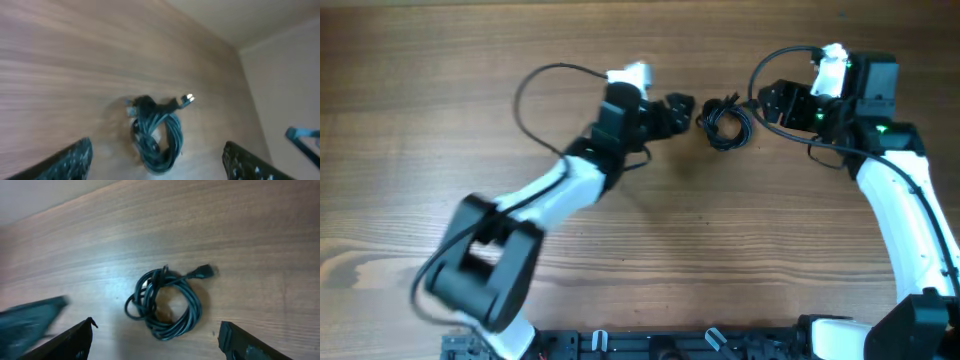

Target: Untangle cables

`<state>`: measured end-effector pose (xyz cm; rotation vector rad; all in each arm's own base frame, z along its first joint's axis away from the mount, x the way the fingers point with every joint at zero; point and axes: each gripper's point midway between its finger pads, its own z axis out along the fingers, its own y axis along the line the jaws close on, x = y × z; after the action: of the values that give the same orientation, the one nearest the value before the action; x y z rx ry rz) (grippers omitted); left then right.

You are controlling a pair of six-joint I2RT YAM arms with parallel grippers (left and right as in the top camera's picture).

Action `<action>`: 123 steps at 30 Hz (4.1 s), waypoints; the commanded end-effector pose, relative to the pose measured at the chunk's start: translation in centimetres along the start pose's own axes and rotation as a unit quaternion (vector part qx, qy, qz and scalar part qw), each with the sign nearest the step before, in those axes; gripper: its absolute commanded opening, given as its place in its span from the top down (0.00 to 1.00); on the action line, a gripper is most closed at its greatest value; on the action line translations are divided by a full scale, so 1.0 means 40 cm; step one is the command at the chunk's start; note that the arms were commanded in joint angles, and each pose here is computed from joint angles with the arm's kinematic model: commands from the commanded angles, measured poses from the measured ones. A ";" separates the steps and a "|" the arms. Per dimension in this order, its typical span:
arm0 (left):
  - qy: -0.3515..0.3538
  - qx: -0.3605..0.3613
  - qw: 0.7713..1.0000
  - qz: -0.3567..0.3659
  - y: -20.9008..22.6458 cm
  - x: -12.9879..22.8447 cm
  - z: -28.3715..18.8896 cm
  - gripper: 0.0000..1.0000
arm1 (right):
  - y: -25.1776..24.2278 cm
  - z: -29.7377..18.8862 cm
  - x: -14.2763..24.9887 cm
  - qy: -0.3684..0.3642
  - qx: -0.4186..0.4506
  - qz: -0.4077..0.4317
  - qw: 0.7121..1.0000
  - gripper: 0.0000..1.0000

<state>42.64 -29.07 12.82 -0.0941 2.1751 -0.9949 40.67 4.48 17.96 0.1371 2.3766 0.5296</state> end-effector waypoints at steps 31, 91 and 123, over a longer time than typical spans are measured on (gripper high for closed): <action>0.012 -0.159 0.971 -0.176 0.213 -0.108 -0.277 0.19 | 0.105 0.358 0.220 0.112 -0.046 -0.229 0.966 0.40; -0.002 -0.230 0.943 -0.241 0.372 -0.134 -0.372 0.11 | 0.251 0.393 0.315 0.135 0.006 0.078 0.988 0.60; 0.007 -0.236 0.940 -0.245 0.376 -0.120 -0.375 0.10 | 0.261 0.513 0.468 0.194 0.001 0.148 0.970 0.71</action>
<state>39.75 -7.87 11.90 -0.8729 2.4248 -0.7078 42.52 24.49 1.36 0.4230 2.6188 0.8030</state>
